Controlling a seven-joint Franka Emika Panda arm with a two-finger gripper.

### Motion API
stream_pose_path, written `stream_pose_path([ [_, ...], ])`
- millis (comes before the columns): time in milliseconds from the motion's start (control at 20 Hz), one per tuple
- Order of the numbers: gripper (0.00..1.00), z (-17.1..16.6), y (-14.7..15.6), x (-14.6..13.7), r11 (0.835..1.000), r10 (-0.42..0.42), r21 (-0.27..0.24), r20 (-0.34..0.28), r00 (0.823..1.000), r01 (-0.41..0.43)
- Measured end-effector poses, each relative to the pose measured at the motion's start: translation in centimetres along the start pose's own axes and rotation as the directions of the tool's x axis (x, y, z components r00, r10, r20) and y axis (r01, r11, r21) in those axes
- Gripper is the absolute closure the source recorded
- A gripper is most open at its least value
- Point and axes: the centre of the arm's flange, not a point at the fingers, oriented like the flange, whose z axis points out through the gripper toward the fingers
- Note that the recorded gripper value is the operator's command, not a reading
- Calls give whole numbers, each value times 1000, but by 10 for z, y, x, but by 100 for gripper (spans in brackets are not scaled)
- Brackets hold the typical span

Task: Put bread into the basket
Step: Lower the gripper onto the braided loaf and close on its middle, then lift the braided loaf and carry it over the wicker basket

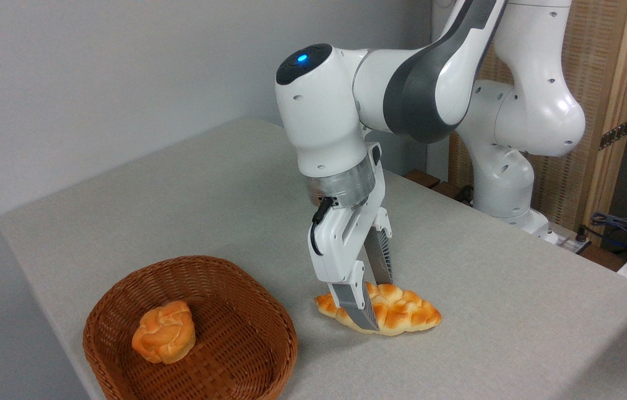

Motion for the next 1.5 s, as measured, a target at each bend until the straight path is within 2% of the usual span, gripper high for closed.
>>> stream_pose_path([
  [200,79,0,0,0,1000,9,0,0,1000,-9],
  [400,78,-4,0,-2,1000,2,0,-1,1000,-2],
  [500,76,-20,3,-9,999,-39,-24,-19,999,39],
  [550,68,-36,3,-13,997,-74,-35,-32,997,73],
  [650,68,-71,2,-18,985,-168,-36,-68,983,166],
  [700,68,-89,0,-19,972,-236,-25,-98,967,235],
  [750,68,-105,-4,-19,951,-308,-11,-136,942,310],
  [850,68,-126,-17,-16,895,-436,0,-216,874,446],
  [950,68,-139,-35,-14,829,-541,-10,-268,797,559],
  [1050,68,-148,-60,-14,755,-622,2,-313,718,655],
  [1150,68,-154,-87,-11,668,-682,37,-369,632,743],
  [1200,68,-155,-98,-8,631,-699,56,-391,598,774],
  [1250,68,-154,-109,-4,605,-707,73,-409,577,793],
  [1300,68,-152,-119,2,592,-707,88,-422,568,801],
  [1350,63,-149,-126,7,588,-702,99,-431,567,803],
  [1450,59,-140,-138,11,587,-694,118,-434,574,801],
  [1500,56,-135,-142,11,596,-690,135,-419,590,792],
])
